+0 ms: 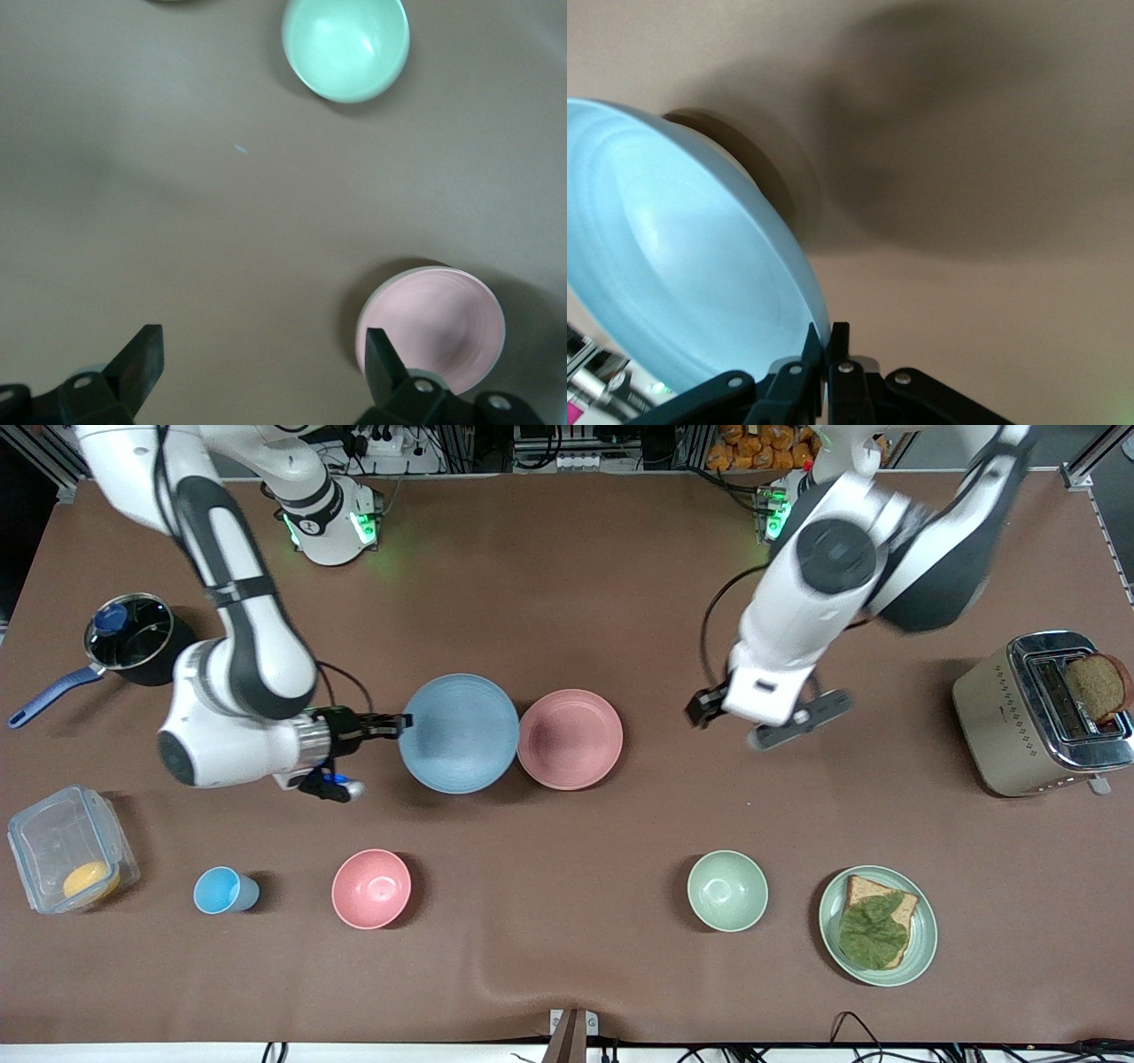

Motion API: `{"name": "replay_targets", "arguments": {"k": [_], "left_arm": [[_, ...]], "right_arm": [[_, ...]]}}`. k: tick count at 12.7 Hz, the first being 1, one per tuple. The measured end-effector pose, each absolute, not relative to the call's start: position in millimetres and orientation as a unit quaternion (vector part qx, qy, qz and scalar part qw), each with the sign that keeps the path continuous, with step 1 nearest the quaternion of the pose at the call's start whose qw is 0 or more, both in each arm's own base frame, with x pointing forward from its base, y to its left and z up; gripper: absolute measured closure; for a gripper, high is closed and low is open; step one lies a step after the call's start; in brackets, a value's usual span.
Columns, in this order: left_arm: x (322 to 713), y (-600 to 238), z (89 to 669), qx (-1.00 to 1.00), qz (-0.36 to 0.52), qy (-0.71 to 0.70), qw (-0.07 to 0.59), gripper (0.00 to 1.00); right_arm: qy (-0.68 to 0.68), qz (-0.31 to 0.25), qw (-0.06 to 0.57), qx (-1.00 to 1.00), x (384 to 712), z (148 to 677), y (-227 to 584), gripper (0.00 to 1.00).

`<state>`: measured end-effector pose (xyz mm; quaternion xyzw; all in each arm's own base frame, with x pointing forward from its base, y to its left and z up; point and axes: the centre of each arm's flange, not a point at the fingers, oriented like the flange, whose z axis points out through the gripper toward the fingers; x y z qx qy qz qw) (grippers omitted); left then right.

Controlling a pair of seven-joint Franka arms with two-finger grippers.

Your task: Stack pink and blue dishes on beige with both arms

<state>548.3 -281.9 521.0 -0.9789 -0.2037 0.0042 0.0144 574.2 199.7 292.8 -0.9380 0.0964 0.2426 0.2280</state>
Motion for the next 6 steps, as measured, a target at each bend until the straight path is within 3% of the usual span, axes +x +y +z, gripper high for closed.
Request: {"name": "replay_targets", "arguments": {"k": [3,6], "left_arm": [[563,-196,577,-0.986,-0.006,-0.162,0.034,0.00],[573,-118,592,-0.991,0.004,-0.124,0.038,0.00]], "right_arm": [[0.122,0.220,0.212,-0.944,551,277,272,0.96],[0.142,0.209,0.210,-0.945,536,259,311,0.96]]}}
